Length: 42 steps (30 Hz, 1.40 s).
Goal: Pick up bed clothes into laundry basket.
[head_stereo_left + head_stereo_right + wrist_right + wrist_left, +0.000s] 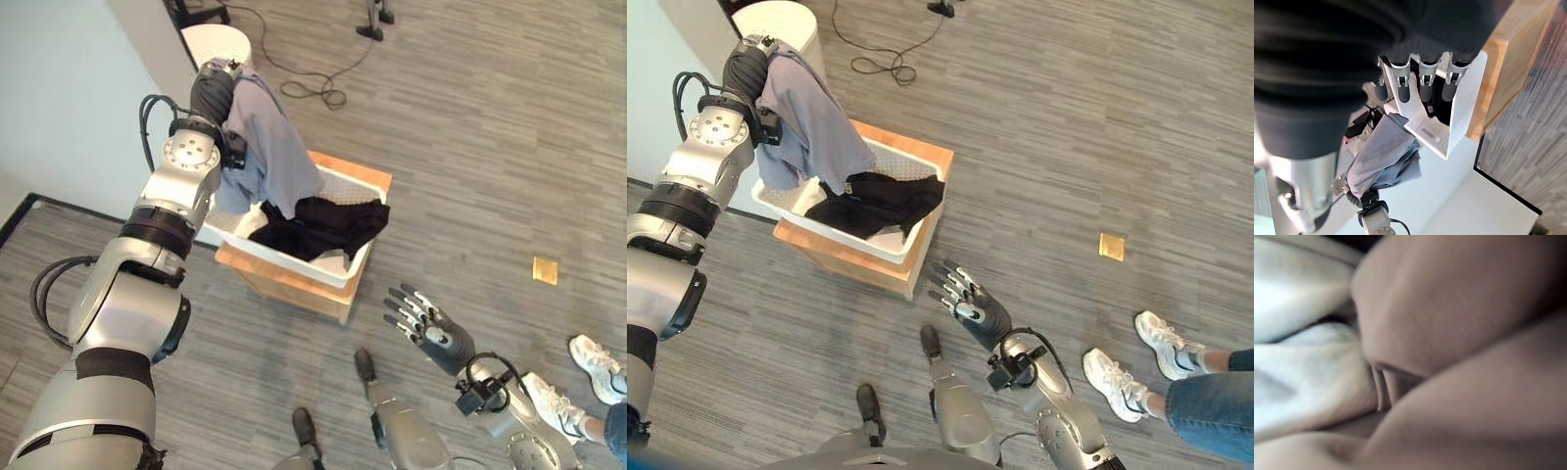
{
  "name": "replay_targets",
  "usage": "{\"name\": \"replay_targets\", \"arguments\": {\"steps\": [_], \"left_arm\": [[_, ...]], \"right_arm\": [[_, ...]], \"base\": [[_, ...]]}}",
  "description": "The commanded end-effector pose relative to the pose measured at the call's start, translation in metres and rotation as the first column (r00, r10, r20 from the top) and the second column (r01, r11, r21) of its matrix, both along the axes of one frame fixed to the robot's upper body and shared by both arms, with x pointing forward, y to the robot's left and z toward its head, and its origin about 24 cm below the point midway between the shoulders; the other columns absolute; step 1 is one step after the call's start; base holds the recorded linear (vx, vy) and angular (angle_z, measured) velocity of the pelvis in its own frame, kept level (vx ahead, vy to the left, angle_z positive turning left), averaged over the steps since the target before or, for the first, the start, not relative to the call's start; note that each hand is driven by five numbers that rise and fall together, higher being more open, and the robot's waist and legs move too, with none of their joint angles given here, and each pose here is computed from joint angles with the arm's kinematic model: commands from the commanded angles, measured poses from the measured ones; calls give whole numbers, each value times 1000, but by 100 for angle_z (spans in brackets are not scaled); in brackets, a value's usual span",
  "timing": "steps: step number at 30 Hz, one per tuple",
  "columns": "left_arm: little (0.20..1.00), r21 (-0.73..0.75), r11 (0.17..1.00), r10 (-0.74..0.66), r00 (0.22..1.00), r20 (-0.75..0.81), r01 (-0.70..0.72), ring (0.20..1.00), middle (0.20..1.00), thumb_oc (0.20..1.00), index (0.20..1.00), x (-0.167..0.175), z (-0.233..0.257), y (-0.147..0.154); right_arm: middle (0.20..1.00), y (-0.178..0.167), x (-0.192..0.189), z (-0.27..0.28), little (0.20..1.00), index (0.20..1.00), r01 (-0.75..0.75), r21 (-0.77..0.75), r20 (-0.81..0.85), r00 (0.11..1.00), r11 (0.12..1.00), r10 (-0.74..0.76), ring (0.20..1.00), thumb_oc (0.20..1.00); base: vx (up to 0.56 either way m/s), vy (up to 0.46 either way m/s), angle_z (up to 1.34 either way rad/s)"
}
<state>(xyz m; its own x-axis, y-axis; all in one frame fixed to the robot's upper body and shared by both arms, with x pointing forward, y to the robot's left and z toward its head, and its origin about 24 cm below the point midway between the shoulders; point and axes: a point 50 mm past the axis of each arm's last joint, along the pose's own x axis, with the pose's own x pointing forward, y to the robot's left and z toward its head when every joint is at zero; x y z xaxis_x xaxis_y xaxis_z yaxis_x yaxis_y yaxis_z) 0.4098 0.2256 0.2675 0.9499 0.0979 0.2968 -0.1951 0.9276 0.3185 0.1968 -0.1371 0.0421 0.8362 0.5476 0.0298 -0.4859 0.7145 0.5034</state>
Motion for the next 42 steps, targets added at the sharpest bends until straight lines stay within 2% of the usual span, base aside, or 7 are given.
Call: {"name": "replay_targets", "arguments": {"steps": [1, 15, 16, 17, 31, 35, 42], "left_arm": [[200, -25, 999, 25, 975, 220, -20, 200, 200, 200, 200, -10, 63, 8], [200, 84, 996, 31, 999, 6, -32, 200, 200, 200, 200, 3, -1, 2], [235, 112, 993, 24, 1000, -17, -22, 235, 235, 235, 235, 5, -7, -2], [1000, 167, 986, 5, 999, -46, 3, 1000, 1000, 1000, 1000, 6, -14, -9], [1000, 265, 937, -219, 974, -53, 226, 1000, 1000, 1000, 1000, 5, -18, -69], [1000, 388, 864, -319, 945, -75, 322, 1000, 1000, 1000, 1000, -3, -21, -93], [1000, 398, 798, -454, 886, -96, 452, 1000, 1000, 1000, 1000, -18, -32, -116]], "right_arm": [[1000, -13, 10, 22, 1000, 1000, 44, 9, 130, 991, 999, -45, 1000, 1000], [1000, -20, 5, 13, 1000, 1000, 52, -13, 81, 995, 999, -51, 1000, 1000], [1000, -19, 4, 12, 1000, 1000, 47, -16, 75, 996, 999, -46, 1000, 1000], [1000, -20, 2, 12, 1000, 1000, 40, -22, 75, 996, 999, -38, 1000, 1000], [1000, -21, 7, 16, 1000, 1000, 18, -67, 98, 995, 998, -11, 1000, 1000], [1000, -26, 10, 17, 1000, 1000, 55, -90, 114, 992, 994, -45, 1000, 1000], [1000, -35, 12, 17, 1000, 1000, 121, -110, 128, 986, 987, -107, 1000, 1000]], "base": [[-7, -6, -5], [-1, -4, -2], [0, 0, 0], [0, 0, 0], [-5, -2, 3], [1, -3, 20], [8, 14, 31]]}}
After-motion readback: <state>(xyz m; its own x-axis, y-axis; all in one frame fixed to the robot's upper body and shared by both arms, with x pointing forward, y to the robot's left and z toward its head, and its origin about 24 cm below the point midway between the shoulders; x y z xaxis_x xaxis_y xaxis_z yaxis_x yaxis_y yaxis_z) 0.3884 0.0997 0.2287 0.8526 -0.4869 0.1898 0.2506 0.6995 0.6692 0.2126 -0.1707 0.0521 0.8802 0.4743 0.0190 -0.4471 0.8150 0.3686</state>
